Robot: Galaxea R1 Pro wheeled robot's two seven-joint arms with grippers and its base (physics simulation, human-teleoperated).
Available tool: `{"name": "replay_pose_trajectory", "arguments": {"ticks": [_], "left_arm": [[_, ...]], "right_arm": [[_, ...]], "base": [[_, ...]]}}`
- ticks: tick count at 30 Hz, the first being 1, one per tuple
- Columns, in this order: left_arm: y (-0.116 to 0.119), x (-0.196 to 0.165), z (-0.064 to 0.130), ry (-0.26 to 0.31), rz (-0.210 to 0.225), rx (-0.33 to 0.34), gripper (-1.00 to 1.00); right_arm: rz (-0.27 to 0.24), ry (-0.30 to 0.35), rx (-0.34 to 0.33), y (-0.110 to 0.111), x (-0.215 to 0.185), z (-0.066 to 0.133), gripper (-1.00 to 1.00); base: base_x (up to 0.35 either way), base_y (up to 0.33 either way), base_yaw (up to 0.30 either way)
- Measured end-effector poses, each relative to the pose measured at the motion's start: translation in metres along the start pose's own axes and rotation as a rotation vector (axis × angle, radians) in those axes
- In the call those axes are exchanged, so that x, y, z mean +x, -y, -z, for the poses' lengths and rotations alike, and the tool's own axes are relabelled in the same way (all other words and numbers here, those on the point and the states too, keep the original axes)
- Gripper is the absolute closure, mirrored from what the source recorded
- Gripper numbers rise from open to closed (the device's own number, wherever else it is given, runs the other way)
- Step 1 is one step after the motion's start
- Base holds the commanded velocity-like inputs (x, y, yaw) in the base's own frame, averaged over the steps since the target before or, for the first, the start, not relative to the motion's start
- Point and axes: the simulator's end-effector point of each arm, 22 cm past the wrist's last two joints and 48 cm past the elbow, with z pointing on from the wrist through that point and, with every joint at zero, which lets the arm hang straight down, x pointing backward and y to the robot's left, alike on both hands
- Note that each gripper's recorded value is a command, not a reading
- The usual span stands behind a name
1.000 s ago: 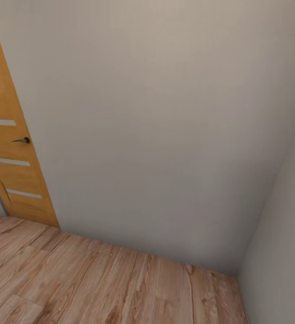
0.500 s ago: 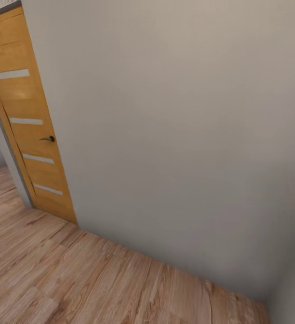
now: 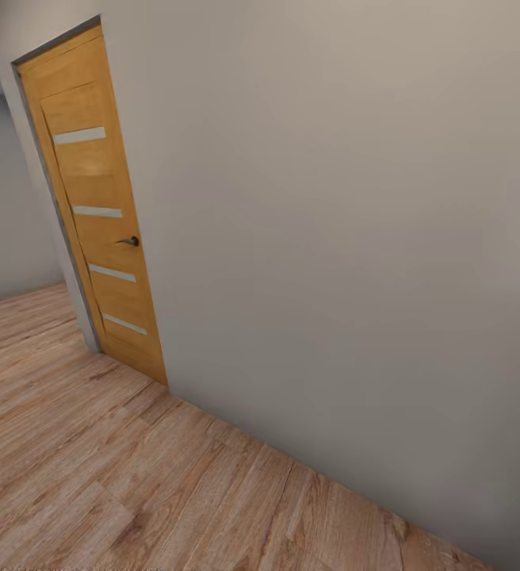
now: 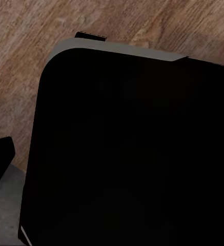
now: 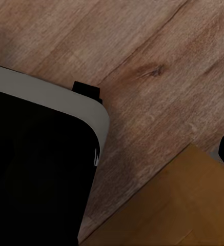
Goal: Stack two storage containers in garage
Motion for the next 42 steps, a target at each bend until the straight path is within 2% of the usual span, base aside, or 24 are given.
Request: {"name": "replay_pose_trajectory", "arguments": {"ticks": [7, 8, 11, 15, 25, 42], "left_arm": [[-0.001, 0.0, 0.0, 0.0, -0.001, -0.001, -1.0], [-0.001, 0.0, 0.0, 0.0, -0.001, -0.001, -1.0], [-0.001, 0.0, 0.0, 0.001, -0.001, -0.001, -1.0], [-0.001, 0.0, 0.0, 0.001, -0.003, -0.001, -1.0], [0.0, 0.0, 0.0, 0.0, -0.004, 0.0, -1.0], [-0.001, 0.0, 0.0, 0.001, 0.0, -0.002, -1.0]], "right_arm": [[-0.012, 0.005, 0.0, -0.002, -0.003, 0.0, -1.0], [-0.026, 0.004, 0.001, -0.002, -0.003, 0.0, -1.0], [-0.122, -0.003, 0.012, -0.001, -0.001, 0.0, -1.0], [-0.163, 0.0, -0.001, -0.015, -0.005, 0.0, -1.0], [-0.152, 0.002, -0.008, -0.015, -0.005, 0.0, -1.0], [-0.154, 0.004, -0.005, -0.013, -0.005, 0.0, -1.0]], "base": [[0.0, 0.0, 0.276], [0.0, 0.0, 0.293], [0.0, 0.0, 0.297], [0.0, 0.0, 0.299], [0.041, 0.0, 0.3], [0.294, 0.0, 0.3]]}}
